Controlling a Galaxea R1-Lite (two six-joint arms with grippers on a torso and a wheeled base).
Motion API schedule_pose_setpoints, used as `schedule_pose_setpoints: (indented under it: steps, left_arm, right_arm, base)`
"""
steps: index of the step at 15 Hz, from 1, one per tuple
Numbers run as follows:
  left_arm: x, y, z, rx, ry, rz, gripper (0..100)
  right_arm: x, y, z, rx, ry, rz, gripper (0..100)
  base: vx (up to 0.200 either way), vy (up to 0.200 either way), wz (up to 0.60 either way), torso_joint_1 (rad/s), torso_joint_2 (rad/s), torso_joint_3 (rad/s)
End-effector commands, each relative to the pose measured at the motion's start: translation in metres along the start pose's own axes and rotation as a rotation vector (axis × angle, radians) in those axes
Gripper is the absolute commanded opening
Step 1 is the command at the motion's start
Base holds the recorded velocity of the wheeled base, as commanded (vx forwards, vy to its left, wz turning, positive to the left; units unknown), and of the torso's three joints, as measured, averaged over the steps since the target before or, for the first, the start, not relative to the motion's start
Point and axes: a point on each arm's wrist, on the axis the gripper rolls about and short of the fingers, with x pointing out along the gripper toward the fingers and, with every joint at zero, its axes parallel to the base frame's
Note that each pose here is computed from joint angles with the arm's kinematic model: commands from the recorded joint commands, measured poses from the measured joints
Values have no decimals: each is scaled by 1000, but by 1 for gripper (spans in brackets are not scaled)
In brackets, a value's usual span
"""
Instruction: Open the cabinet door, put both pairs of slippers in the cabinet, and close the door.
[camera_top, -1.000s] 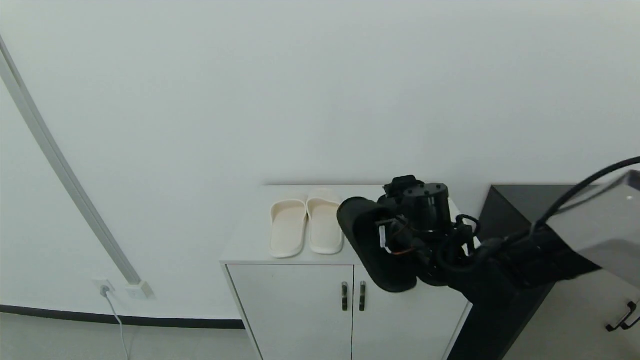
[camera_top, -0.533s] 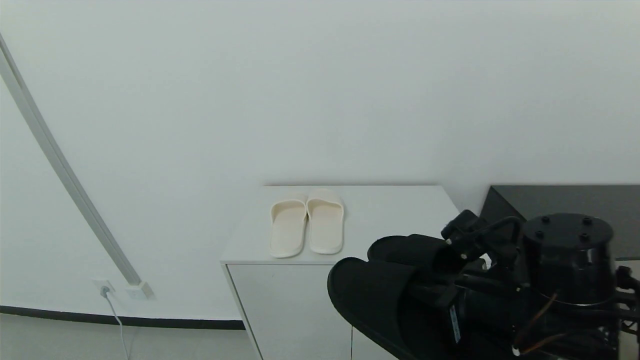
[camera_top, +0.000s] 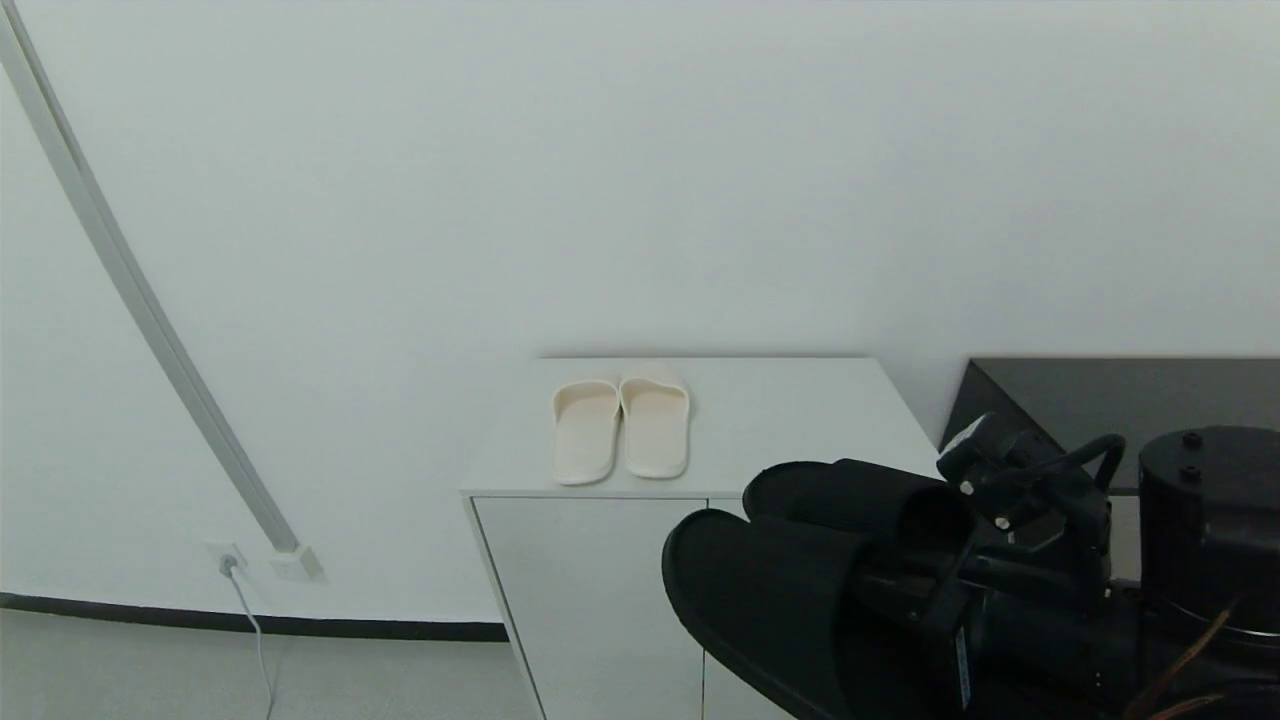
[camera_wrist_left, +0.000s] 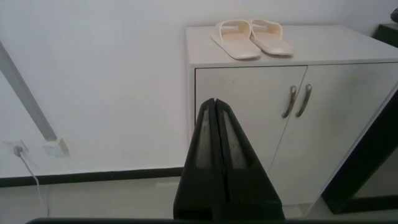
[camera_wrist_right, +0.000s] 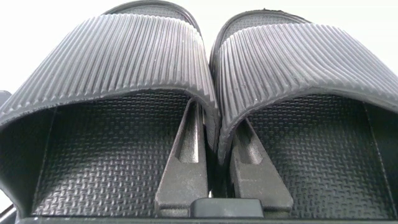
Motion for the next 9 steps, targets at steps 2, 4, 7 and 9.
schedule_pose_setpoints:
  steps: [2,4,7,9]
  left_arm:
    - [0,0,0,-2,0,0,0]
    - [0,0,-1,3,2,0,0]
    - [0,0,-1,3,2,0,0]
    - [0,0,0,3,2,2,0]
  right_arm:
    - [-2,0,-2,-2,3,-2,0]
    - [-1,-1,-6,-2,21,-5,0]
    - [-2,-1,-6,-2,18,-5,0]
    - [-2,-1,-6,-2,17,-5,0]
  base:
    - [0,0,0,0,0,0]
    - [0,0,0,0,0,0]
    - [0,0,0,0,0,0]
    - [0,0,0,0,0,0]
